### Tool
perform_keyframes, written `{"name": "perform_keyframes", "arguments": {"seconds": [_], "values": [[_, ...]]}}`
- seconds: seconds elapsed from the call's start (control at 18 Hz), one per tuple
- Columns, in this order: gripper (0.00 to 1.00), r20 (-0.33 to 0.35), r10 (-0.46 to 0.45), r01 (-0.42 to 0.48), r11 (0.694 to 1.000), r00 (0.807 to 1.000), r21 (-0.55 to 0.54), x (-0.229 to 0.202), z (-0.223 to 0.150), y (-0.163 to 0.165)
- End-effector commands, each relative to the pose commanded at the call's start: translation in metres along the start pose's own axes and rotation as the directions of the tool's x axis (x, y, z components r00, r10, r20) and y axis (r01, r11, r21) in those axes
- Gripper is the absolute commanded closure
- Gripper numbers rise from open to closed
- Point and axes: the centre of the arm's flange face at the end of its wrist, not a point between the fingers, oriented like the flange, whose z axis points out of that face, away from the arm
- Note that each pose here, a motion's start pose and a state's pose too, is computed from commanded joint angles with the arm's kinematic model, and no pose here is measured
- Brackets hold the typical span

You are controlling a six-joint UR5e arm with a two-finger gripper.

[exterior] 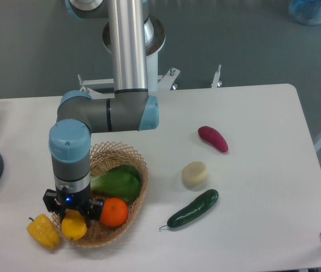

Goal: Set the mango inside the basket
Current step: 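Lower the yellow fruit into the basket beside the orange and release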

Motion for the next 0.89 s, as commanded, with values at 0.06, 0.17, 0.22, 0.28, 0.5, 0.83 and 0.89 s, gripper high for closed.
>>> {"name": "perform_keyframes", "arguments": {"seconds": [0.06, 0.17, 0.22, 0.28, 0.5, 0.83, 0.89], "values": [[0.39, 0.000, 0.003, -0.003, 1.000, 1.000, 0.000, 0.000, 0.000, 0.000], [0.00, 0.005, 0.015, -0.015, 1.000, 1.000, 0.007, 0.000, -0.004, -0.002], [0.00, 0.007, 0.017, -0.018, 1.000, 1.000, 0.014, 0.000, -0.008, -0.003], [0.00, 0.010, 0.021, -0.021, 0.999, 1.000, 0.027, 0.001, -0.017, -0.006], [0.00, 0.107, 0.111, -0.115, 0.993, 0.988, 0.031, -0.008, -0.043, -0.008], [0.00, 0.269, 0.131, -0.140, 0.990, 0.954, 0.014, -0.082, -0.088, -0.001], [0.00, 0.289, 0.131, -0.145, 0.989, 0.948, 0.026, -0.100, -0.106, 0.001]]}}
